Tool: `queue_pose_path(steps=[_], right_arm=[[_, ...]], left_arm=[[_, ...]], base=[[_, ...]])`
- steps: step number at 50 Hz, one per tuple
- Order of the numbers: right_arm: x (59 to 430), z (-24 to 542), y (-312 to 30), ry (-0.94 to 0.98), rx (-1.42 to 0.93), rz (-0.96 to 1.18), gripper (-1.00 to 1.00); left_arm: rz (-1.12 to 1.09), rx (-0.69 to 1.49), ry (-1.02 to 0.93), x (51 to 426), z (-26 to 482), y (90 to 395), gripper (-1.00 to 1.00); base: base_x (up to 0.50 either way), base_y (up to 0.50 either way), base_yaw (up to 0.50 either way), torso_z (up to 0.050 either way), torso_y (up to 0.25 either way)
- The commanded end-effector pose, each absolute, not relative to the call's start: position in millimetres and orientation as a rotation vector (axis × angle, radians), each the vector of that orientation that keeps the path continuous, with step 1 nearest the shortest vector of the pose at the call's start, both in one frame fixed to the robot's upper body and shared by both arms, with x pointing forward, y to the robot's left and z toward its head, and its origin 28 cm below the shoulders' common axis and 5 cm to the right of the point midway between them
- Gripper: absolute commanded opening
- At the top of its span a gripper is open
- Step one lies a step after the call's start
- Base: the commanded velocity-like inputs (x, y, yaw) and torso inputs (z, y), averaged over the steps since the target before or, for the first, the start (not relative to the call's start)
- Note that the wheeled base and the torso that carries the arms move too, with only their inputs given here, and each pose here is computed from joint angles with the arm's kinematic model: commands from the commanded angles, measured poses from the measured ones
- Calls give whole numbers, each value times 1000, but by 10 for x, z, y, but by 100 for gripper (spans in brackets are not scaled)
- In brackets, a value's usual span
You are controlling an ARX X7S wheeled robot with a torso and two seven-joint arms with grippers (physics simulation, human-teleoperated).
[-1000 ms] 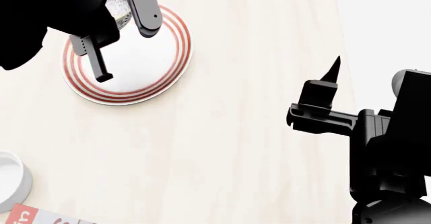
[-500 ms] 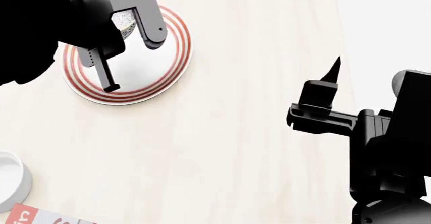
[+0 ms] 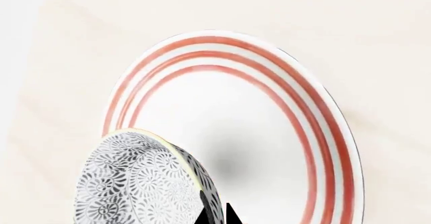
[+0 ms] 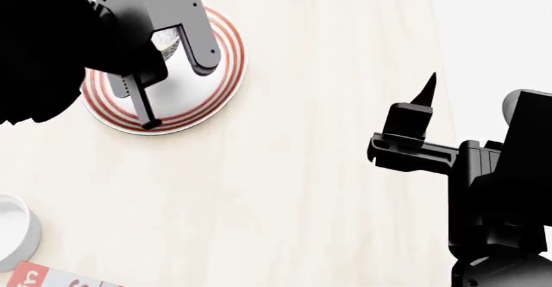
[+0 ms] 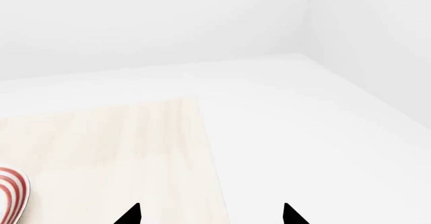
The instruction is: Pick the akita bowl next to the ramekin and place it on the plate.
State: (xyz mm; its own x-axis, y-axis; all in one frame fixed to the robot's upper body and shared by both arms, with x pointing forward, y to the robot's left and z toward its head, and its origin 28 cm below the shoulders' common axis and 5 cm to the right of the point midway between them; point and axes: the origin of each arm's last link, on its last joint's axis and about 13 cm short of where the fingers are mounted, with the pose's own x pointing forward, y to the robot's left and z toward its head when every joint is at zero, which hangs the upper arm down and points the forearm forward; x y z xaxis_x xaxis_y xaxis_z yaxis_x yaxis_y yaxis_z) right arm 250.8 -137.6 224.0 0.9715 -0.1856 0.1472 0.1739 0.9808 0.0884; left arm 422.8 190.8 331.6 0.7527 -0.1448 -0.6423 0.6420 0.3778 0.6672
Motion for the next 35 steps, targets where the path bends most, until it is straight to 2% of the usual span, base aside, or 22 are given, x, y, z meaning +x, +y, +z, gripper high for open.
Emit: queue_pose_path(steps=[1,35], right_arm=[[2524,2258,-1385,-168,93,-184,100],[2532,2249,-1386,-169,92,-183,100]], left_arm=[[-581,1076,508,4231,3261,1765,-100],[-568,1075,467,4239,3212,1736,-100]], base=[[0,0,0,0,0],[0,0,0,0,0]])
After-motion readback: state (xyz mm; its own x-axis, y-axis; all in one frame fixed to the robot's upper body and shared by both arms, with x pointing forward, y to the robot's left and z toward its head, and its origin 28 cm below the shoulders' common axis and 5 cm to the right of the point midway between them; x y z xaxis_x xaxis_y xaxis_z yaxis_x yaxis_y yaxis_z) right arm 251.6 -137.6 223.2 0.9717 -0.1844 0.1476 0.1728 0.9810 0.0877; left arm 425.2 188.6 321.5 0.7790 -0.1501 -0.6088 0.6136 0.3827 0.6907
